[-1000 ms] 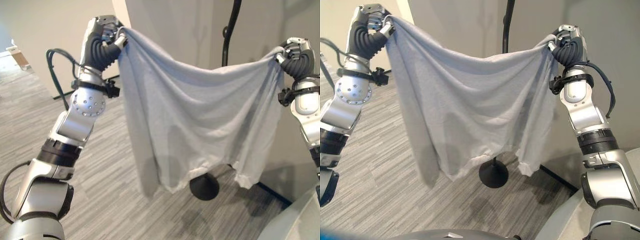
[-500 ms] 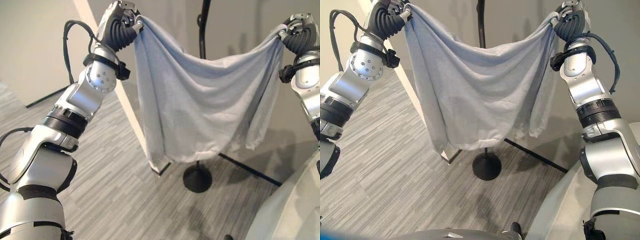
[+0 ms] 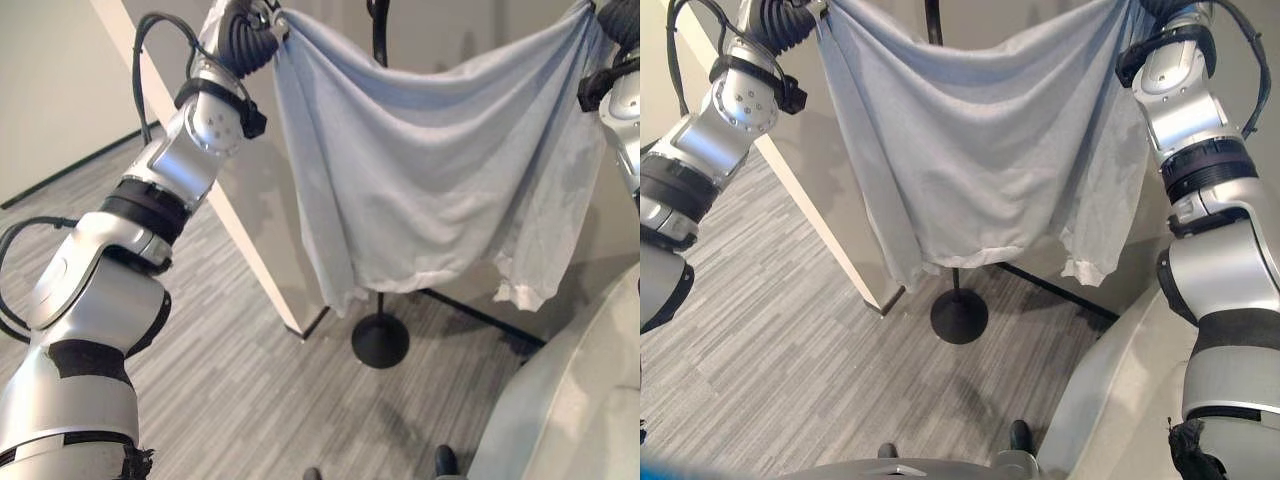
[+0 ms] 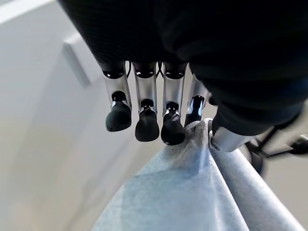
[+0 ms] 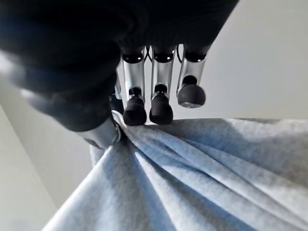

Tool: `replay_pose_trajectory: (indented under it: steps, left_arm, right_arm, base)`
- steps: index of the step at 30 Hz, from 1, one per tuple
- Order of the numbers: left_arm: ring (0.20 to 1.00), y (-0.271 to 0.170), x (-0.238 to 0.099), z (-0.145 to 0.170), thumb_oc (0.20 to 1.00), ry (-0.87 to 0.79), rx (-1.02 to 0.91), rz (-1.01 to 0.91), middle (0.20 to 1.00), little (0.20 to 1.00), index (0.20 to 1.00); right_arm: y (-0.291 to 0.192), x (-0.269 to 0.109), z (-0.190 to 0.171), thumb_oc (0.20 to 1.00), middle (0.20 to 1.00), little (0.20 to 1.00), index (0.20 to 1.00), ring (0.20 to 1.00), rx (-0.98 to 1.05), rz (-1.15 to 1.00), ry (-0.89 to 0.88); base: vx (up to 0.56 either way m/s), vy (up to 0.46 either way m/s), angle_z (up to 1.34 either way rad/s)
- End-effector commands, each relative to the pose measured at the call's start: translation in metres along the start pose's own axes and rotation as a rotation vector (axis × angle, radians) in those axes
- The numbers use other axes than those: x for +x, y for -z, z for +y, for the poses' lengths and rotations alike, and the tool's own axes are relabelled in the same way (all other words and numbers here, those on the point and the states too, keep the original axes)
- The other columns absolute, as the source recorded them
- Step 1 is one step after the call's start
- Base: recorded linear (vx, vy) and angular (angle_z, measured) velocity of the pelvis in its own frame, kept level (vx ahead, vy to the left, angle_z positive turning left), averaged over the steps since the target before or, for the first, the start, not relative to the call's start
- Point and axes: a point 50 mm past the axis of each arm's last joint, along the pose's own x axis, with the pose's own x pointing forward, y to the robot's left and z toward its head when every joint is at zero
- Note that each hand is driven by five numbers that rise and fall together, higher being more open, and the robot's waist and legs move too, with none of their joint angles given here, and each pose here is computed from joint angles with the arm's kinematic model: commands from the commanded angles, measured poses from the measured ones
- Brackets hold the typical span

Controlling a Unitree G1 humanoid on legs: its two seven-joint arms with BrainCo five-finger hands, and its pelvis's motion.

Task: Hang the clothes on the sofa on the clothes rack.

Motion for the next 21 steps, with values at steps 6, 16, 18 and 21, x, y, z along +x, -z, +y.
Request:
replay_pose_trajectory:
  steps: [6, 16, 18, 21]
  left_arm:
    - [0.200, -0.025, 0.032, 0.076, 0.200, -0.204, 0.103, -0.006, 0.200, 0.200, 0.200]
    - [0.200, -0.017, 0.038, 0.071, 0.200, -0.173, 0.233, 0.098, 0.200, 0.200, 0.200]
    - [0.200, -0.015, 0.037, 0.059, 0.200, -0.129, 0.279, 0.106, 0.200, 0.200, 0.200]
    - [0.200, -0.010, 0.035, 0.055, 0.200, -0.113, 0.290, 0.122, 0.200, 0.200, 0.200]
  right_arm:
    - [-0.065, 0.028, -0.046, 0.200, 0.200, 0.200, 0.200, 0.200, 0.040, -0.131, 0.084]
    - [-0.084, 0.027, -0.011, 0.200, 0.200, 0.200, 0.200, 0.200, -0.149, -0.138, -0.052]
    - [-0.078, 0.022, 0.006, 0.200, 0.200, 0.200, 0.200, 0.200, -0.204, -0.121, -0.117]
    - [-0.073, 0.018, 0.017, 0.200, 0.200, 0.200, 0.200, 0.200, -0.233, -0.119, -0.163]
  base:
    - [0.00, -0.010, 0.01]
    - [-0.10, -0.010, 0.06]
    - [-0.11, -0.020, 0.03]
    - [-0.06, -0.005, 0.00]
